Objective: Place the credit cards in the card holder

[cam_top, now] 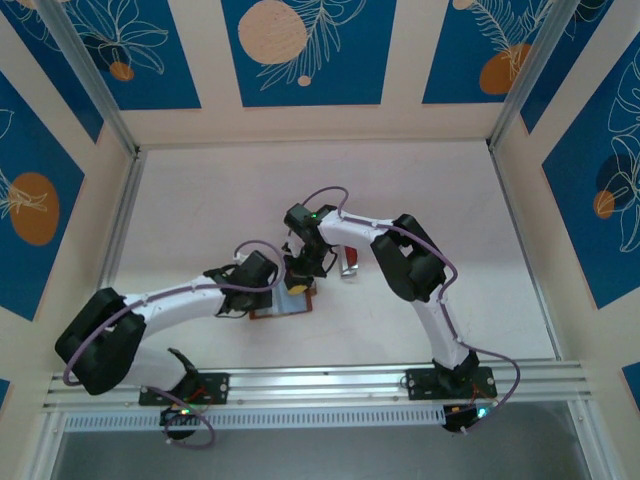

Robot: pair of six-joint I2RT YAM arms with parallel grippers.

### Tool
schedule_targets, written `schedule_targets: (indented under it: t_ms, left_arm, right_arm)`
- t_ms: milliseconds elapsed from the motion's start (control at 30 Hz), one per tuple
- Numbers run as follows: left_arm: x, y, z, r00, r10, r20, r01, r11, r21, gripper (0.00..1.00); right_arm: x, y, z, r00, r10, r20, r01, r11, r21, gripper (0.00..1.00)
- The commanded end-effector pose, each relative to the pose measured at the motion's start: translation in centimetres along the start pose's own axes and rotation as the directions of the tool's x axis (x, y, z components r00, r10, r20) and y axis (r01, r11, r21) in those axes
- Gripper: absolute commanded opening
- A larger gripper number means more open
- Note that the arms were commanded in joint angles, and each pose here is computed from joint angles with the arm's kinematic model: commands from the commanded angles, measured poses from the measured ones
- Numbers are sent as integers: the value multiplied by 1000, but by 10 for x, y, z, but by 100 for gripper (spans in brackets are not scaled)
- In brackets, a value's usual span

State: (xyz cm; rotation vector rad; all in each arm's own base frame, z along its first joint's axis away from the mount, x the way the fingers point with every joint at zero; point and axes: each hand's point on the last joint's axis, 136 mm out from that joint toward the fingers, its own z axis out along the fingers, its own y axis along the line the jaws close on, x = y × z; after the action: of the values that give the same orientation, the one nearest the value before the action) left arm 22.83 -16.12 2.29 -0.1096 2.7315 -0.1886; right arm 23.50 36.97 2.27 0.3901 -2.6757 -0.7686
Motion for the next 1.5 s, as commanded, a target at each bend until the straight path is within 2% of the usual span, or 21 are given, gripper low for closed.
schedule_targets:
  t_ms: [0, 267, 700, 1100, 1300, 1467]
  left_arm:
    - [26, 25, 15, 997, 14, -80, -20, 997, -71, 17]
    - [31, 38, 6, 999, 0, -55, -5, 996, -93, 15]
    - [43, 37, -3, 999, 15, -48, -20, 995, -101, 11]
    - [50, 46, -3, 998, -9, -62, -2, 983, -181, 10]
    - [48, 40, 0, 998, 10, -62, -21, 984, -179, 10]
    - [48, 39, -1, 998, 22, -56, -32, 983, -180, 10]
  right_arm:
    - [5, -18, 5, 999, 41, -26, -40, 998, 42, 2]
    - [1, -20, 0, 998, 56, -2, -55, 997, 53, 2]
    - [-5, -17, -5, 997, 74, 13, -75, 997, 34, 2]
    - [-6, 0, -33, 996, -18, 87, 19, 1000, -7, 6]
    - [-9, 10, -81, 975, -49, 217, 60, 997, -45, 16]
    - [-28, -24, -145, 920, 48, 388, -42, 999, -24, 16]
